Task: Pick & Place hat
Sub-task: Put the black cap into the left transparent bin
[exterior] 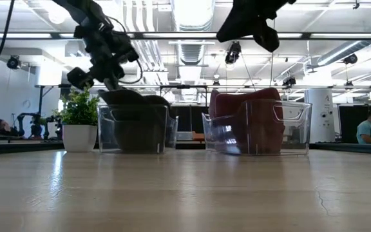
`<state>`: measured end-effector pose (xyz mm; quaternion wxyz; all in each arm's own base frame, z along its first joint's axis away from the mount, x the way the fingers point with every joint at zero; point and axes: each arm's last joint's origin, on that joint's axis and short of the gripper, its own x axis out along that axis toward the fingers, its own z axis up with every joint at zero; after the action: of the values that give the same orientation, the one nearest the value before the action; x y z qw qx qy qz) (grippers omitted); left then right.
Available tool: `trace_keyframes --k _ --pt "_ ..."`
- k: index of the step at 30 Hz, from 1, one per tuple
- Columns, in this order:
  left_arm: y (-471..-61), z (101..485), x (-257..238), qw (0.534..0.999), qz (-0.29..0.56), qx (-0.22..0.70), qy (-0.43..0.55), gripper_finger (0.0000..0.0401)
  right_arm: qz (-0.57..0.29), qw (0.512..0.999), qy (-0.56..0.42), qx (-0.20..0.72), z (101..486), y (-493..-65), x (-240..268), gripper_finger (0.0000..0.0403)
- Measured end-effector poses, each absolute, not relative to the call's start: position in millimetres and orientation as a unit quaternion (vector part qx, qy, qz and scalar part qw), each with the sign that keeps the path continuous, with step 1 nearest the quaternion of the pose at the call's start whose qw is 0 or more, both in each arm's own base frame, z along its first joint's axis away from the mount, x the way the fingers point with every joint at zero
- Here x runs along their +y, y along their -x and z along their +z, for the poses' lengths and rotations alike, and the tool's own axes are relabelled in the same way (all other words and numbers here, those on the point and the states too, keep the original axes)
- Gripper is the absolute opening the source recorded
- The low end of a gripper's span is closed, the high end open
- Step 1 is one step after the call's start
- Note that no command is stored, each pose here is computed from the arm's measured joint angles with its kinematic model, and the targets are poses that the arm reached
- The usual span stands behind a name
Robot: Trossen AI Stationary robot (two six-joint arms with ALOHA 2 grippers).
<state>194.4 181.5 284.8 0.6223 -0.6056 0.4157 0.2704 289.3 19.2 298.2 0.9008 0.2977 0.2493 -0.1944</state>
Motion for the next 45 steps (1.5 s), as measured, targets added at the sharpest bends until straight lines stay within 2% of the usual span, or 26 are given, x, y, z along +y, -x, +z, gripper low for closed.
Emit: trace_keyframes --k 4,8,22,30,34,39,45 --pt "-197 274 182 0.611 0.268 0.412 0.620 0.0008 -0.198 0.900 -0.299 0.249 298 -289 17 0.0033" --pt "-202 271 188 0.623 0.273 0.380 0.627 0.0016 -0.197 0.899 -0.302 0.249 298 -290 17 0.0033" --pt "-200 258 184 0.599 0.302 0.397 0.627 0.0083 -0.207 0.893 -0.318 0.241 298 -290 17 0.0043" --pt "-203 298 185 0.665 0.297 0.393 0.562 0.0107 -0.204 0.898 -0.306 0.243 298 -290 17 0.0094" --pt "-195 313 183 0.663 0.349 0.425 0.508 0.0107 -0.204 0.898 -0.303 0.244 298 -290 17 0.0119" --pt "-197 316 181 0.679 0.353 0.436 0.474 0.0107 -0.202 0.901 -0.295 0.246 298 -290 17 0.0142" --pt "-215 305 176 0.713 0.332 0.426 0.447 0.0107 -0.202 0.901 -0.291 0.251 297 -289 17 0.0150"
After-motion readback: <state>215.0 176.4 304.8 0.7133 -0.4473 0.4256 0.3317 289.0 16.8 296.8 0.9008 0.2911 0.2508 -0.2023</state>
